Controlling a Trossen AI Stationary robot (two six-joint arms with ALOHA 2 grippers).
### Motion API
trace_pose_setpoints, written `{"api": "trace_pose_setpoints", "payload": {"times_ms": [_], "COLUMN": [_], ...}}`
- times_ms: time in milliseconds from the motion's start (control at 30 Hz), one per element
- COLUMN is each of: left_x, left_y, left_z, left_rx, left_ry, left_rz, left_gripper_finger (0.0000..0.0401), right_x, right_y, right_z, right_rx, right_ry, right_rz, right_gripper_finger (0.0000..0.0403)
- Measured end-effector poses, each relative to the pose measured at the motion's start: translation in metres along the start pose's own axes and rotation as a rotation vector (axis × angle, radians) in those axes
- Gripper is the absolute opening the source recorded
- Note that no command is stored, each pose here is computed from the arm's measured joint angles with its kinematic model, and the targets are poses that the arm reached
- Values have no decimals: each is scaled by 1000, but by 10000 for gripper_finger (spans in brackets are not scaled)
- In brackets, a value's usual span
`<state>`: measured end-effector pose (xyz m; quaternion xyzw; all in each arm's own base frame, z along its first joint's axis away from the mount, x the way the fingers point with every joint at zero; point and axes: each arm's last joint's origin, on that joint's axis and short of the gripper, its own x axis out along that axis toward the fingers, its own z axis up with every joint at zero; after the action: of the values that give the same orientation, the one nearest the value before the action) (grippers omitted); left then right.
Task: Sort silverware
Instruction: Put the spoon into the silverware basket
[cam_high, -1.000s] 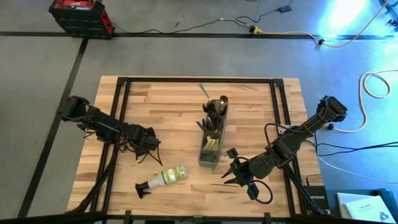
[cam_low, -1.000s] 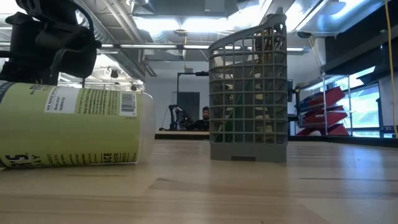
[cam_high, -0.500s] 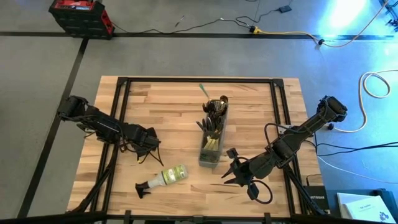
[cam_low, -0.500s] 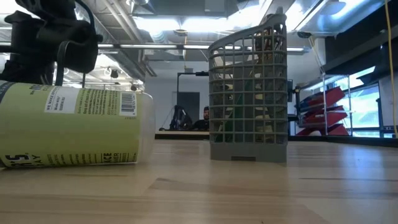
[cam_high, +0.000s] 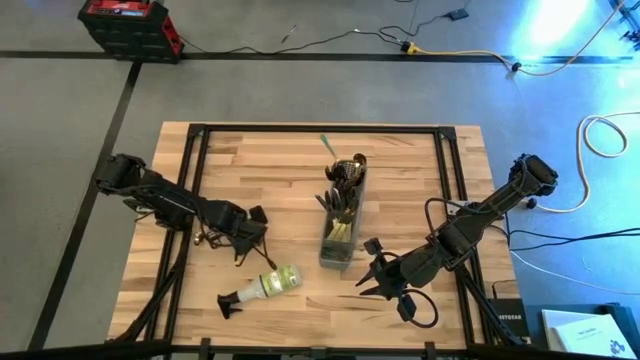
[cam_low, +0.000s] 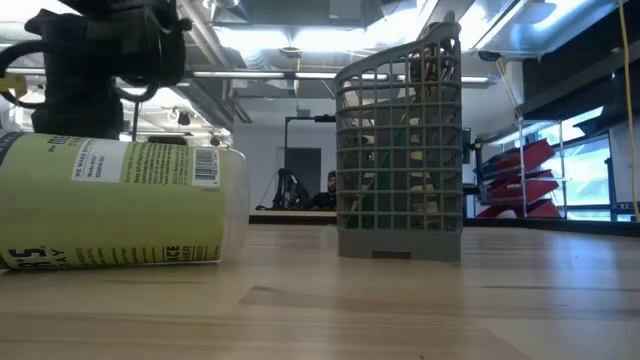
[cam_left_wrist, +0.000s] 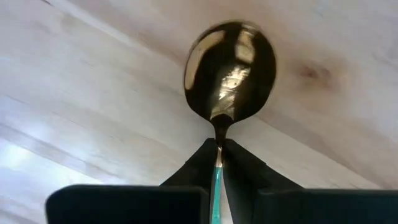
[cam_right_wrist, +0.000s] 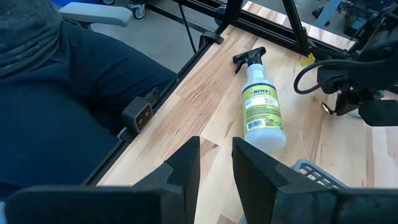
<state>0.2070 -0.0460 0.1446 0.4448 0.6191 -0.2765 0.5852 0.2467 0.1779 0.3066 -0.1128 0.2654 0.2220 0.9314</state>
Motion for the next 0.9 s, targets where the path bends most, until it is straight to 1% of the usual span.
{"api": "trace_pose_setpoints", "payload": {"times_ms": [133, 400, 500, 733, 900], "left_x": [-7, -20, -26, -33, -40], "left_y": [8, 18, 24, 28, 34], "left_z": [5, 8, 10, 12, 14], "left_rx": [-10, -25, -38, -55, -124], "left_ry": [-28, -30, -36, -45, -66], "left_rz": [42, 80, 114, 132, 154], "left_gripper_finger": [9, 1, 1, 0, 0], "right_x": [0, 0, 0, 0, 0], "right_y": [0, 0, 0, 0, 0], "right_z": [0, 0, 0, 0, 0], "right_rx": [0, 0, 0, 0, 33], "right_ry": [-1, 0, 0, 0, 2], "right_rz": [1, 0, 1, 1, 8], "right_gripper_finger": [76, 76, 76, 76, 76]}}
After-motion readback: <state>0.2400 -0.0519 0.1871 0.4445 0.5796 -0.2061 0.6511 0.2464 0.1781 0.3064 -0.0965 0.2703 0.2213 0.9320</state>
